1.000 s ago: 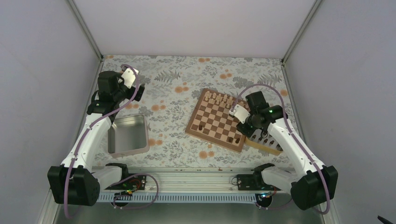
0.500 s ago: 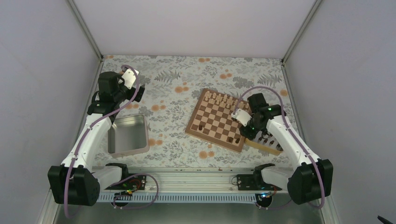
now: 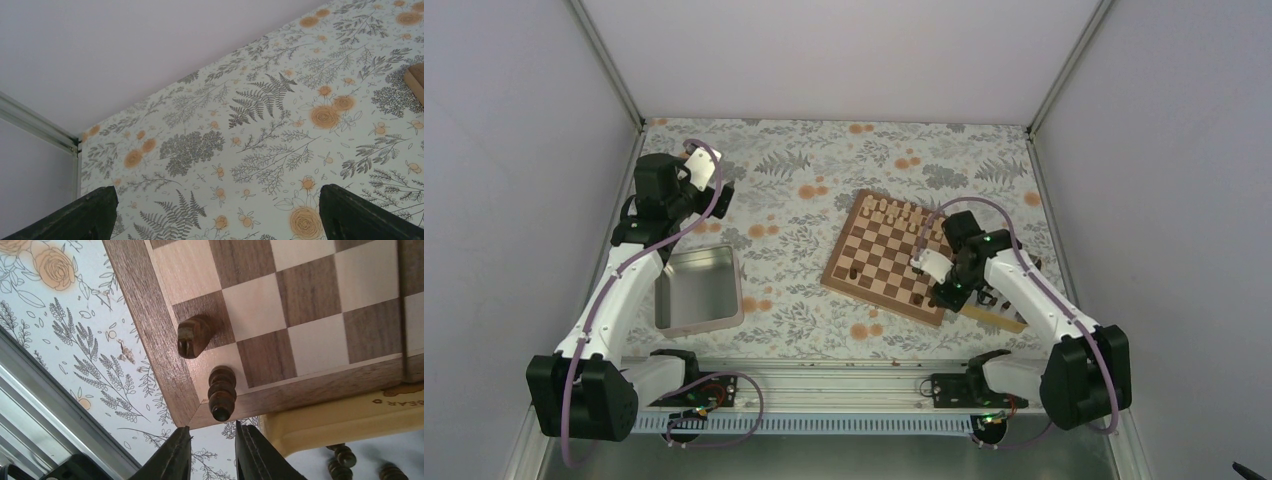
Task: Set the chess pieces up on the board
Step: Pick up the chess piece from the storage box.
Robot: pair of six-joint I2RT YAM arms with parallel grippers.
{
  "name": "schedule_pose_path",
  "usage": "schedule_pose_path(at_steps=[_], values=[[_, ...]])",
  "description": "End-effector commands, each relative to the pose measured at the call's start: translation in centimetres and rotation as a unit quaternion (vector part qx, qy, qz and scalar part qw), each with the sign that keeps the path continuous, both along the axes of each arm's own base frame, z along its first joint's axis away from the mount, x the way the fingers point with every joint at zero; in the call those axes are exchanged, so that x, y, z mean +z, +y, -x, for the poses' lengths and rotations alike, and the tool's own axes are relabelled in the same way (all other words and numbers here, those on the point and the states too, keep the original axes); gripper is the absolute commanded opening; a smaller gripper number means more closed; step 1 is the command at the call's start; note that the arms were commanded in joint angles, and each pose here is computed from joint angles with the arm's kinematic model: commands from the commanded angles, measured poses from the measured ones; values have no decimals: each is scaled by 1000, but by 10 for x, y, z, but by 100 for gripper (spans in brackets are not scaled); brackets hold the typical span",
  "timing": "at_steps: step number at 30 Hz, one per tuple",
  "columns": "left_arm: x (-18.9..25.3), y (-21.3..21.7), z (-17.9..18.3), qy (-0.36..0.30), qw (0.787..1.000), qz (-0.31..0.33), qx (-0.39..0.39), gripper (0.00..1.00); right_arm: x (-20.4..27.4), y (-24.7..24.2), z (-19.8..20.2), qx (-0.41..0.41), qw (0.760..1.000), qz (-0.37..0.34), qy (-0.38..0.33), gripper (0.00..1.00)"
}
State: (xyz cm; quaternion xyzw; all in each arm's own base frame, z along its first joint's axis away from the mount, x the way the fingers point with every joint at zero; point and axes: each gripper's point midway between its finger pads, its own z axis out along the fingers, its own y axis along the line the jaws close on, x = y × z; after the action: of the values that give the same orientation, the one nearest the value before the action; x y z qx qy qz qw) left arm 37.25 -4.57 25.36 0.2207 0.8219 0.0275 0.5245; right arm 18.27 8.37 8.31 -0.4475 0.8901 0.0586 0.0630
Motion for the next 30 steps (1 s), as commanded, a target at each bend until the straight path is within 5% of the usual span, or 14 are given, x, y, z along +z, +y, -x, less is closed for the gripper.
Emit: schedule_pose_path(at_steps=[1, 16, 30], values=[[2, 0, 1, -7, 1000, 3, -2, 100, -6, 4, 0, 7, 1000, -3, 4, 25], [2, 0, 1, -6, 1000, 3, -4, 100, -12, 7, -8, 9, 1000, 4, 2, 24], [3, -1, 0, -7, 1000, 3, -4, 100, -1, 8, -19, 5, 1000, 4, -24, 5]])
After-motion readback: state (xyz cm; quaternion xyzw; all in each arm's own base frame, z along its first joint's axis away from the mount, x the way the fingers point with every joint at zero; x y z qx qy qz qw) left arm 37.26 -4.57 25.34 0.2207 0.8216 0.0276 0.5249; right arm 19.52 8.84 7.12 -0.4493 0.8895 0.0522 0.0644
